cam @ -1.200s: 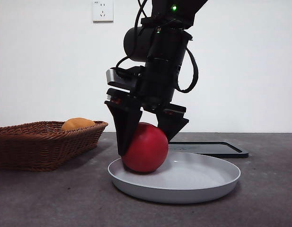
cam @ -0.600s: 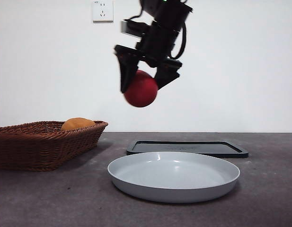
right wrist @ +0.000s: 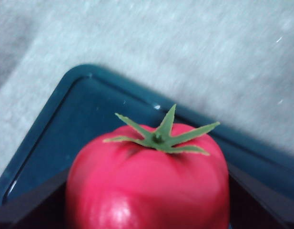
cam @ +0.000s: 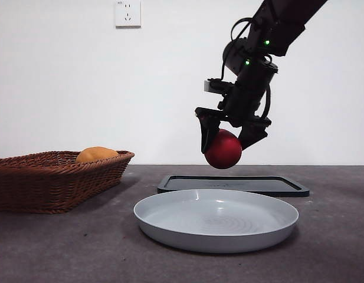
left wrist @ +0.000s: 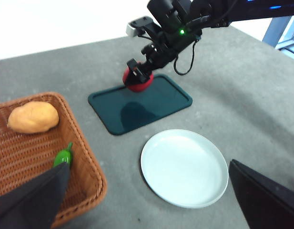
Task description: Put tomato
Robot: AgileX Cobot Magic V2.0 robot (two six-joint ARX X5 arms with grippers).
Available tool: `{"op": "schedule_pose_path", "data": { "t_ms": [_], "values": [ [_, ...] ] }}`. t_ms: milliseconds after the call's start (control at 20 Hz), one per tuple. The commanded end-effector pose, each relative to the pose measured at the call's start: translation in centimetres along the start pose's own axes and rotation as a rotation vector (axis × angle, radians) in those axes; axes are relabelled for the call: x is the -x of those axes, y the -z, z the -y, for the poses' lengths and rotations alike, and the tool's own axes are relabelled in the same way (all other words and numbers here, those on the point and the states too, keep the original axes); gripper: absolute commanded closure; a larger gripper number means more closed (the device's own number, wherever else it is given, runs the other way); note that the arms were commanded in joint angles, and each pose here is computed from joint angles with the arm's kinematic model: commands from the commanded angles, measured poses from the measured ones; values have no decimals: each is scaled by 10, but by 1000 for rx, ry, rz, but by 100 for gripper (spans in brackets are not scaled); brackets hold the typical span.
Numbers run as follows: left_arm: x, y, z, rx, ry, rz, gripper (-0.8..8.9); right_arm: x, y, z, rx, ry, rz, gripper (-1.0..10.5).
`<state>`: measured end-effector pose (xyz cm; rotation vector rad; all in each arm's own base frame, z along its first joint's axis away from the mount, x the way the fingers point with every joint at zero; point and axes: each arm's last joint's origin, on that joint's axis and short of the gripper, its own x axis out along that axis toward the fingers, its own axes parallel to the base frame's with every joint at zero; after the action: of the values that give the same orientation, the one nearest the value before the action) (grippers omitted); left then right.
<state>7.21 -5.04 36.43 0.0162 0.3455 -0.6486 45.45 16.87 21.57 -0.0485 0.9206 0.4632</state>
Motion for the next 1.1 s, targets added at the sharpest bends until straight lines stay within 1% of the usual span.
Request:
{"op": "schedule_pose_path", "data": {
  "t_ms": [50, 350, 400, 550, 600, 700, 800, 950, 1050, 1100],
  "values": [
    [0, -5, 1, -2, 9, 29, 121, -18, 6, -1, -10, -24, -36, 642],
    [0, -5, 1, -1, 10, 29, 121, -23, 13, 1, -10, -22, -74, 639],
    [0, -5, 1, -1, 10, 29, 121, -23, 14, 1, -10, -20, -79, 601],
    [0, -5, 1, -1, 10, 29, 121, -23, 13, 2, -9, -21, -78, 374],
    [0, -5, 1, -1, 10, 29, 121, -23, 13, 2, -7, -21, -74, 334],
    [0, -5, 1, -1, 10, 29, 121, -19, 9, 0, -6, -40, -59, 325],
    [0, -5, 1, -1, 10, 29, 121, 0, 2, -1, -10, -37, -39, 325],
    [0, -5, 1, -1, 10, 29, 121, 49, -13, -5, -5, -30, 22, 325],
    [0, -5, 1, -1, 10, 29, 121, 90, -14, -9, 1, -14, 12, 325],
    [0, -5, 1, -1, 10, 29, 121, 111, -12, -10, 7, 11, -7, 325]
  ]
}}
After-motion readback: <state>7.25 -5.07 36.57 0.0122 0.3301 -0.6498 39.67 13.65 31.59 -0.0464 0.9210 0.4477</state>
